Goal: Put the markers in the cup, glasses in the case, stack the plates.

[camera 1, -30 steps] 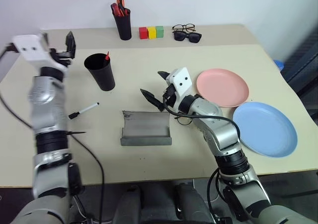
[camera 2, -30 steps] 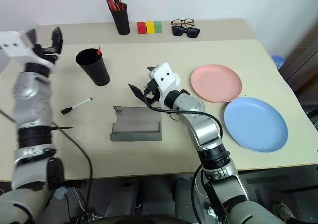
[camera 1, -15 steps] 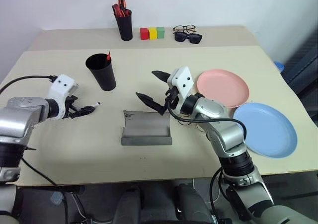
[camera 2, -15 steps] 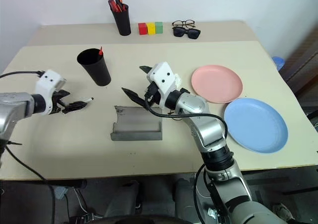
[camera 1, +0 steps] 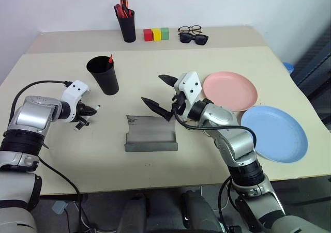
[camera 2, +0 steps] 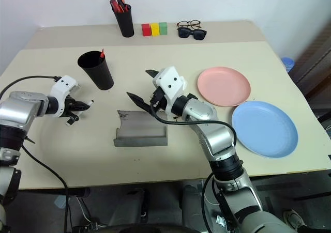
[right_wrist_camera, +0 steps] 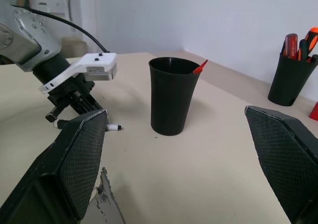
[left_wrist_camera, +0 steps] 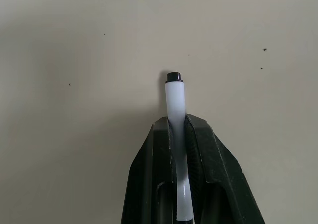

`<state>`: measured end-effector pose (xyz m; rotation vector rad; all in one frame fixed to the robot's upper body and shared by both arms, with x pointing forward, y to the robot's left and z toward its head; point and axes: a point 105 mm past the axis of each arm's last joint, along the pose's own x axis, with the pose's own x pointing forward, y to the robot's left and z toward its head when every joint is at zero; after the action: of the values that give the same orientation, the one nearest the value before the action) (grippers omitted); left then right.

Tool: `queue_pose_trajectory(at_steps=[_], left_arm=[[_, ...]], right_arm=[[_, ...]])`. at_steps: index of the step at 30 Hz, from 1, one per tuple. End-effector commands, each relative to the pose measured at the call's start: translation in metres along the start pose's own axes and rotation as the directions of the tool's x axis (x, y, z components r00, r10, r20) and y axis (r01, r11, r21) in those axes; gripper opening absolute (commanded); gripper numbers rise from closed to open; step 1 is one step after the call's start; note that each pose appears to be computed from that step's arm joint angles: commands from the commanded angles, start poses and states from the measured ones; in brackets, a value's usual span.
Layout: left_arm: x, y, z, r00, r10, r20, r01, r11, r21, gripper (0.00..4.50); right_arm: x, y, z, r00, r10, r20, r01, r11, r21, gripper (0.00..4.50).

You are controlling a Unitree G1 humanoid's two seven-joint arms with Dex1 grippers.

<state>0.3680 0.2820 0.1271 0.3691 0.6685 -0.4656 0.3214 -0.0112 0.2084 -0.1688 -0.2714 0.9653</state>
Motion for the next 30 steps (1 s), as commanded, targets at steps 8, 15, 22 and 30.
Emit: queue_pose_trajectory(at_steps=[8, 15, 22, 30], left_arm=[[-0.059, -0.073, 0.115, 0.742, -0.264, 0.616, 0.106, 0.954, 0.281, 0.07], [-0.089, -0.004, 0.188, 0.384, 0.287, 0.878, -0.330, 0.931, -0.160, 0.07], [-0.059, 0.020, 0.172, 0.295, 0.505, 0.811, -0.438, 0.826, -0.355, 0.07], [-0.031, 0.022, 0.156, 0.326, 0.517, 0.791, -0.386, 0.837, -0.388, 0.07]], right_arm=[[0.002, 0.003, 0.022, 0.997, 0.027, 0.076, -0.023, 0.999, -0.044, 4.50], [0.019, -0.005, 0.029, 0.995, -0.018, 0.099, 0.029, 0.993, -0.112, 4.50], [0.028, -0.004, 0.013, 0.998, -0.041, 0.046, 0.046, 0.991, -0.122, 4.50], [0.025, 0.000, 0.014, 0.997, -0.048, 0.061, 0.054, 0.993, -0.103, 4.50]])
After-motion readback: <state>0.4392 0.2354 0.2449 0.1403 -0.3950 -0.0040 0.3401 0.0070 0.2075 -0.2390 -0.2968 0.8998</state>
